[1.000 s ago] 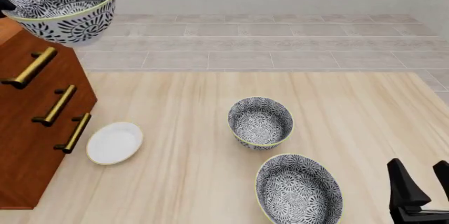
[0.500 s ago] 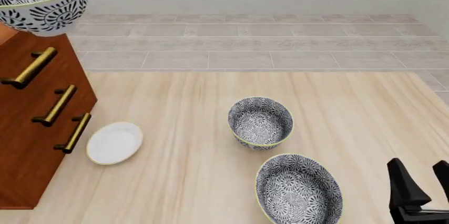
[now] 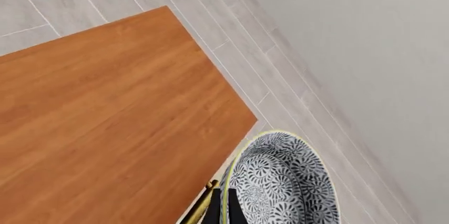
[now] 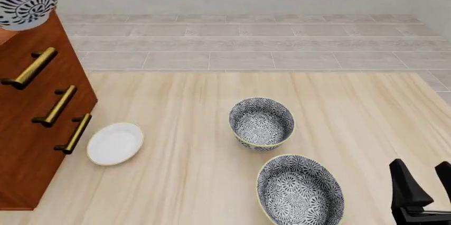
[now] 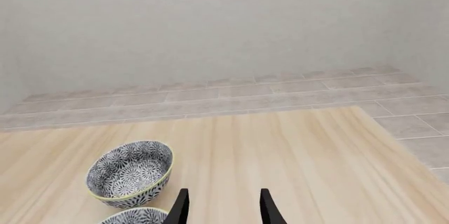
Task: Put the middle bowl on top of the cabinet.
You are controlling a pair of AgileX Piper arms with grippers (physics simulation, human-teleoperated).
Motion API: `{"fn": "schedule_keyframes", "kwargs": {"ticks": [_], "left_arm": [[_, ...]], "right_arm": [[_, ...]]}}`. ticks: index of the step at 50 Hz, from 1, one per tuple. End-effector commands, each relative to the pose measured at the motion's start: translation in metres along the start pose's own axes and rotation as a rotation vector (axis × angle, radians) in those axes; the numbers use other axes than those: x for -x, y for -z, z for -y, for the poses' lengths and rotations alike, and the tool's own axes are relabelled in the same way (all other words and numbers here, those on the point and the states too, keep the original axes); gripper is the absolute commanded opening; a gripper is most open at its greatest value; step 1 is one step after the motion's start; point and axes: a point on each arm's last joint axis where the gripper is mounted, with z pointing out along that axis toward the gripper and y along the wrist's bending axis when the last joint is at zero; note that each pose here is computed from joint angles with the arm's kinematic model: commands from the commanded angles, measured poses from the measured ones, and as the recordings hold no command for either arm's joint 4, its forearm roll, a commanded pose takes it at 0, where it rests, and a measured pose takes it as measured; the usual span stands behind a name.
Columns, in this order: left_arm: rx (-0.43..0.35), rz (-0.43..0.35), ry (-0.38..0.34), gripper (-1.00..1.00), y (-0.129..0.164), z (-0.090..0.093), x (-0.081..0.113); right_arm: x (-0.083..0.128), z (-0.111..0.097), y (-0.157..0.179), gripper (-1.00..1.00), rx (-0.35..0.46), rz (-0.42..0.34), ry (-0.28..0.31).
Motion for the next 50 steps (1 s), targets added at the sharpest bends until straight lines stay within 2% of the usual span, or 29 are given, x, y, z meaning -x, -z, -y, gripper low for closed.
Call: {"fn": "schedule_keyframes", "kwargs": {"ticks": [1, 21, 50], "left_arm": [[0.028, 0.045, 0.012, -1.00, 0.002, -0.009, 0.013], [0.100, 0.099, 0.014, -1.00, 0.004, -0.028, 0.030], [0.168, 0.149, 0.058, -1.00, -0.001, -0.048, 0.048]], "right_arm": [[0.000, 0.000, 0.000, 1.00, 0.001, 0.000, 0.001], [0.000, 0.000, 0.001, 1.00, 0.005, 0.003, 0.005], [0.000, 0.000, 0.000, 1.00, 0.006, 0.001, 0.003]]}}
